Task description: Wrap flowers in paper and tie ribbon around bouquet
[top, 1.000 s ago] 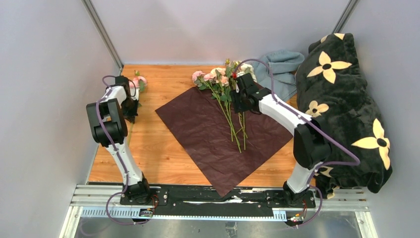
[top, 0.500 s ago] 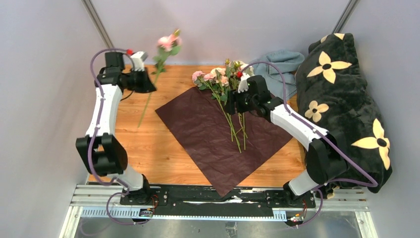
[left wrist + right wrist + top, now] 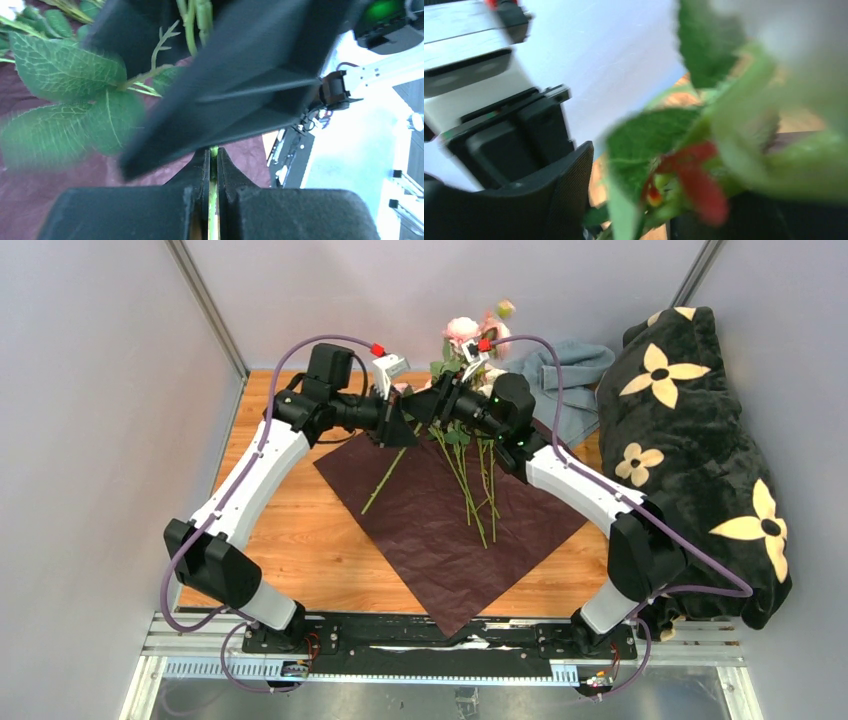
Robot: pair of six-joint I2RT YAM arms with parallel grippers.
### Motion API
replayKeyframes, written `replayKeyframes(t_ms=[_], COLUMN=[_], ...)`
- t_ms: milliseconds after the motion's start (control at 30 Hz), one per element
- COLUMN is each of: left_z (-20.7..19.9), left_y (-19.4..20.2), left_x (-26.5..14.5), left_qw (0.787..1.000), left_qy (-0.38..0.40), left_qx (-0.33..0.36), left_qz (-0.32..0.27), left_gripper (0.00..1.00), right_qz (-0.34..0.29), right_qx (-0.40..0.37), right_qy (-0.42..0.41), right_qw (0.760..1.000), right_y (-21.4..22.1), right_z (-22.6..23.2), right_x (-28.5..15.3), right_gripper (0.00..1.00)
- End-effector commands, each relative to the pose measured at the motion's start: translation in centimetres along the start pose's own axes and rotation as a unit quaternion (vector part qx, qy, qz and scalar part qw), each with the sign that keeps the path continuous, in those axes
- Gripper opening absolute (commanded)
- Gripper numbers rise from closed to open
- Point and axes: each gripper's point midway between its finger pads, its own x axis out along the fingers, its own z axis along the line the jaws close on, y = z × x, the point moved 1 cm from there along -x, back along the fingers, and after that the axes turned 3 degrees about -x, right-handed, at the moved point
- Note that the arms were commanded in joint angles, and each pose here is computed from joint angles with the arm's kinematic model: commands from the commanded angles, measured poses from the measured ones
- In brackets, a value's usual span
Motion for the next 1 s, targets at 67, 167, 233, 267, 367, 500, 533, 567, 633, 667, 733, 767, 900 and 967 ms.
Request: replayKeyframes(t_ms=[67, 167, 233, 267, 367, 500, 533, 567, 633, 667, 733, 767, 900, 967], left_z=[-2.4, -2.0, -0.7, 0.5, 6.4, 15.2, 17.0, 18.6, 21.5, 22.3, 24.5, 25.4, 28.0, 29.0], left_y=[0.7, 1.5, 2.1, 2.5, 3.1, 5.9, 7.0, 8.0, 10.1, 10.9, 12.9, 13.8, 16.6, 17.6], left_x=[1.3, 1.7, 1.3, 0.7, -1.9, -6.1, -6.9, -7.6, -9.0, -9.5, -9.8, -9.9, -8.9, -8.0], left_qw=[0.999, 0.999, 1.000, 0.998, 0.980, 0.935, 0.924, 0.913, 0.891, 0.884, 0.867, 0.857, 0.840, 0.836], left_qy=[0.048, 0.043, 0.000, -0.040, -0.192, -0.341, -0.362, -0.381, -0.415, -0.424, -0.450, -0.465, -0.488, -0.487], left_qx=[-0.006, -0.019, -0.007, 0.007, 0.020, -0.049, -0.075, -0.099, -0.145, -0.157, -0.162, -0.164, -0.171, -0.186], left_qz=[0.005, 0.016, 0.030, 0.041, 0.055, 0.086, 0.095, 0.103, 0.114, 0.117, 0.138, 0.148, 0.164, 0.173], left_gripper=[0.00, 0.45, 0.98, 1.00, 1.00, 1.00, 1.00, 1.00, 1.00, 1.00, 1.00, 1.00, 1.00, 1.00], right_qz=[-0.046, -0.023, 0.039, 0.103, 0.277, 0.333, 0.336, 0.333, 0.329, 0.329, 0.329, 0.331, 0.342, 0.342], right_qx=[0.034, 0.012, -0.021, -0.038, -0.038, -0.027, -0.032, -0.040, -0.060, -0.070, -0.091, -0.101, -0.128, -0.138], right_qy=[0.051, 0.119, 0.178, 0.214, 0.276, 0.324, 0.338, 0.354, 0.387, 0.399, 0.428, 0.438, 0.457, 0.468], right_qw=[0.997, 0.993, 0.983, 0.971, 0.919, 0.885, 0.879, 0.873, 0.859, 0.853, 0.837, 0.830, 0.811, 0.803], right_y=[-1.1, -0.8, 0.3, 1.9, 6.4, 11.1, 11.5, 11.5, 11.8, 12.0, 12.1, 11.7, 9.7, 8.9], right_z=[-0.9, -3.4, -6.2, -8.0, -11.5, -17.0, -18.3, -19.6, -22.1, -23.3, -25.2, -25.6, -24.4, -23.1], right_x=[-0.2, -1.5, -3.1, -4.0, -6.7, -6.2, -5.9, -5.5, -4.9, -4.7, -4.7, -4.7, -6.3, -8.4], right_gripper=[0.09, 0.00, 0.00, 0.00, 0.00, 0.00, 0.00, 0.00, 0.11, 0.22, 0.45, 0.54, 0.64, 0.65])
